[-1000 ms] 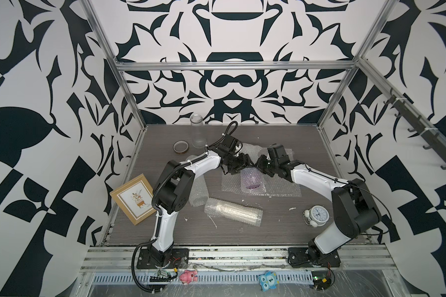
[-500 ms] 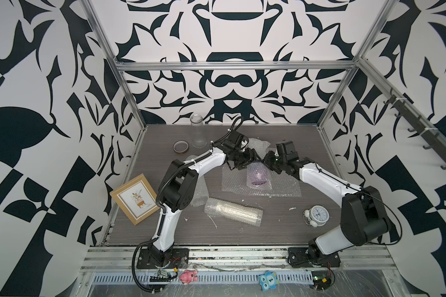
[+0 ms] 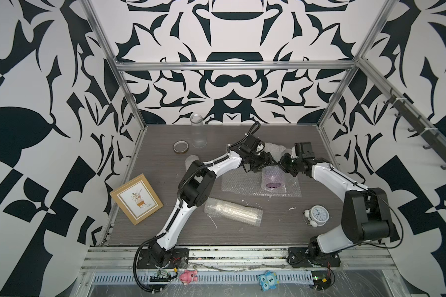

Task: Unwrap the vase from the bubble wrap
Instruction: Unwrap the bubble wrap.

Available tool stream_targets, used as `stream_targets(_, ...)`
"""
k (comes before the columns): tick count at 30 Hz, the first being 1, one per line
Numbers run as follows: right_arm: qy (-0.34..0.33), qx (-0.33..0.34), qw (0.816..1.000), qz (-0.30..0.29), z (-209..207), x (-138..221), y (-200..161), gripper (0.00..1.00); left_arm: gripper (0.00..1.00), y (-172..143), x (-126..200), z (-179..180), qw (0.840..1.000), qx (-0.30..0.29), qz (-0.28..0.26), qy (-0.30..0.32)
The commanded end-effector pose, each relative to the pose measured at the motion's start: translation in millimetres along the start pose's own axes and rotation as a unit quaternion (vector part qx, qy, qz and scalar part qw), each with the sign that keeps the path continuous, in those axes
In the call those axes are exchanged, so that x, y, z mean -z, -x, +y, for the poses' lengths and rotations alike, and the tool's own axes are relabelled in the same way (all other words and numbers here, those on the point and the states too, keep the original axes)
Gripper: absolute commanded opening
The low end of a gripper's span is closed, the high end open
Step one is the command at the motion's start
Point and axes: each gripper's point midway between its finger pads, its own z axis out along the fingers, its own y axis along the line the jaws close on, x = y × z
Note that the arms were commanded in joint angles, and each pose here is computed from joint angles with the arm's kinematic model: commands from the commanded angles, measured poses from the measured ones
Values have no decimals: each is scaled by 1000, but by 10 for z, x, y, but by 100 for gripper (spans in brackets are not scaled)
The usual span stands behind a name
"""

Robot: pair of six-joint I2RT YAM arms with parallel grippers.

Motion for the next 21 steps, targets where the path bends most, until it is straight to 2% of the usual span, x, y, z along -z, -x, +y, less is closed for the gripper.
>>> stream_targets(1,34,27,998,50,140,-35,-113,0,74,36,-33,-370,998,-22,-5,-53)
stream_targets(4,29,26,998,56,56,-116,-77,0,76,41,-35,-302,999,-20,-4,-46)
stream_targets(8,13,44,997,68,-23,-235,-52,0,84,68,6,-177,999,-12,-5,-34)
stream_targets(10,-2,57,996,65,-62,-248,-22,5,91,99,77,-111,1000,-8,-9,-28)
stream_targets(17,-23,107,994,13,-5,-39,202,47,96,217,526,18,999,-8,-30,-15)
stream_targets(21,-35,139,990,-20,72,169,258,57,98,212,799,-1,999,-21,-33,-19)
